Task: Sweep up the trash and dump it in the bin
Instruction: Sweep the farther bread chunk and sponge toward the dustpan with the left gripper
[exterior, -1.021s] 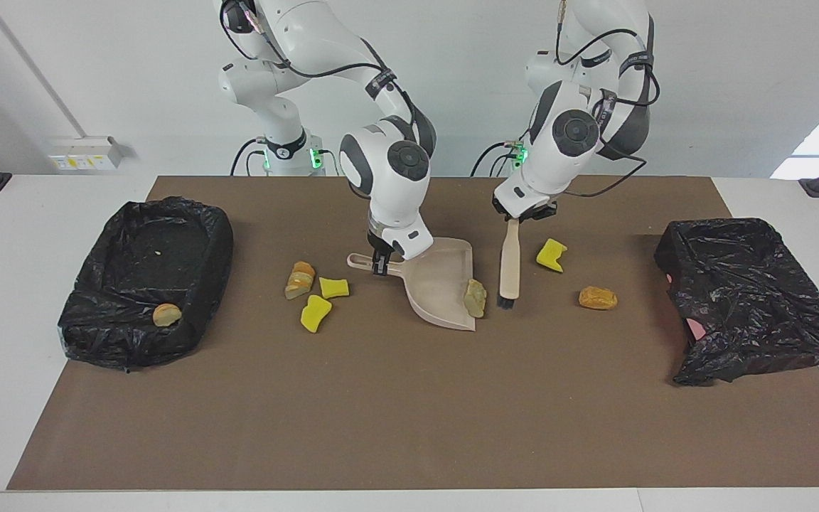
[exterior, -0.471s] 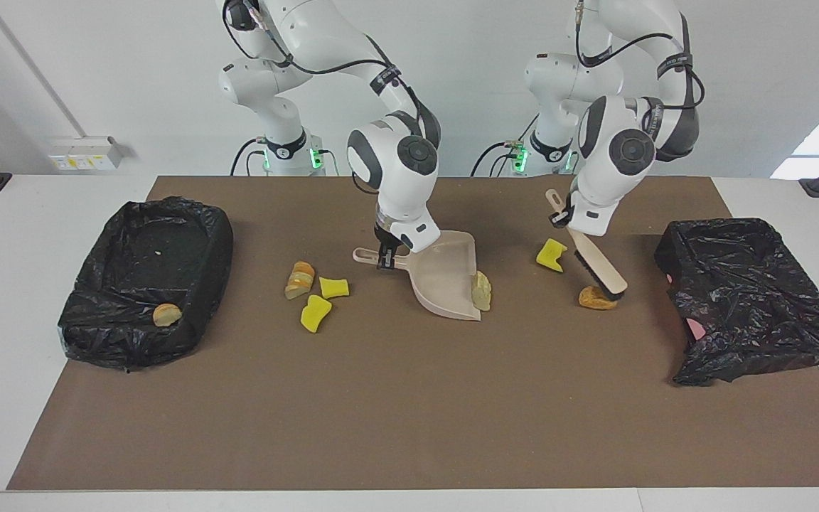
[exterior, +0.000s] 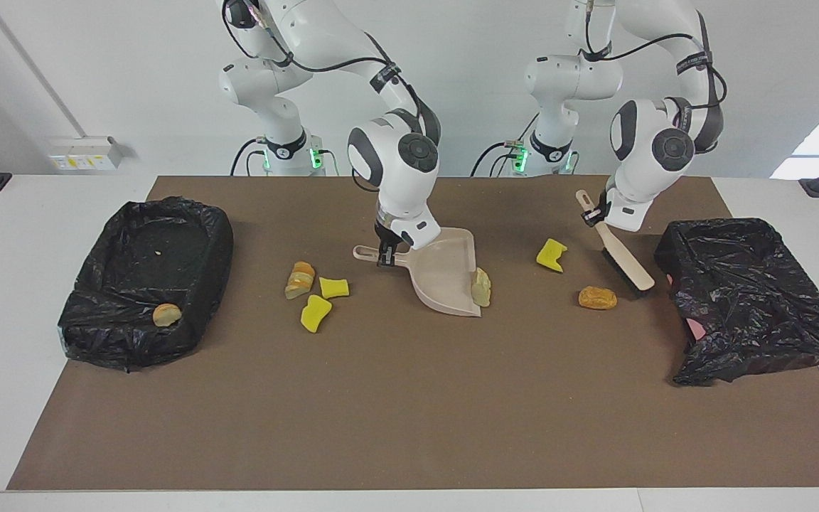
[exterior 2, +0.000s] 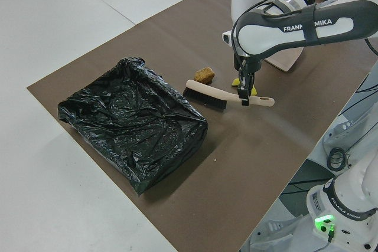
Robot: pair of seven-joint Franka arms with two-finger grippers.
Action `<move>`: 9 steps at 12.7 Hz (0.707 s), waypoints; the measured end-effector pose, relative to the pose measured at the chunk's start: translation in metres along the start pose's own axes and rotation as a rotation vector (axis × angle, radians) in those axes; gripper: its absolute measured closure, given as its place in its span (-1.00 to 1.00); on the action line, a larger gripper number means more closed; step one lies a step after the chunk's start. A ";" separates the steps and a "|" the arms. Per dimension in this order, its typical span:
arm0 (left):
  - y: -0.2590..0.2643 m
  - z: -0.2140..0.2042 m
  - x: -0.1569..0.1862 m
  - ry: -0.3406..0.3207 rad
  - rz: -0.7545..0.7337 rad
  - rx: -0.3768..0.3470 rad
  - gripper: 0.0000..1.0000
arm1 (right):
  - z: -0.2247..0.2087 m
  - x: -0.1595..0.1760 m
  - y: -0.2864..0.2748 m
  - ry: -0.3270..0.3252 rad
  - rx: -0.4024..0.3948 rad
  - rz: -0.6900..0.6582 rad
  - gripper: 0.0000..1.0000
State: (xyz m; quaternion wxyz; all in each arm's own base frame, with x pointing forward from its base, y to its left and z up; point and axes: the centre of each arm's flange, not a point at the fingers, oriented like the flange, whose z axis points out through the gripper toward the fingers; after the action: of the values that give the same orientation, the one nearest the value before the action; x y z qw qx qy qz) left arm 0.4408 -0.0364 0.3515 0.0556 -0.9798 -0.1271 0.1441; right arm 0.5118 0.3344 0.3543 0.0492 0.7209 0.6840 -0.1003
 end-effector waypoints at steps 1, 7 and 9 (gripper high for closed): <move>0.011 0.005 0.000 0.012 0.068 0.002 0.46 | 0.000 0.000 0.000 0.000 0.000 0.000 0.37; 0.120 0.012 -0.044 0.019 0.349 -0.075 0.46 | 0.000 0.000 0.000 -0.001 0.001 0.006 0.37; 0.159 0.011 -0.071 0.011 0.412 -0.117 0.46 | 0.000 0.000 0.000 -0.001 0.001 0.006 0.37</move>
State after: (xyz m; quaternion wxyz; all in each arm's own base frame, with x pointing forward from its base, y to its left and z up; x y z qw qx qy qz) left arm 0.4086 -0.2078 0.3368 -0.0315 -0.9873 0.0682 0.1396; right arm 0.5113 0.3343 0.3541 0.0495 0.7231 0.6816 -0.1006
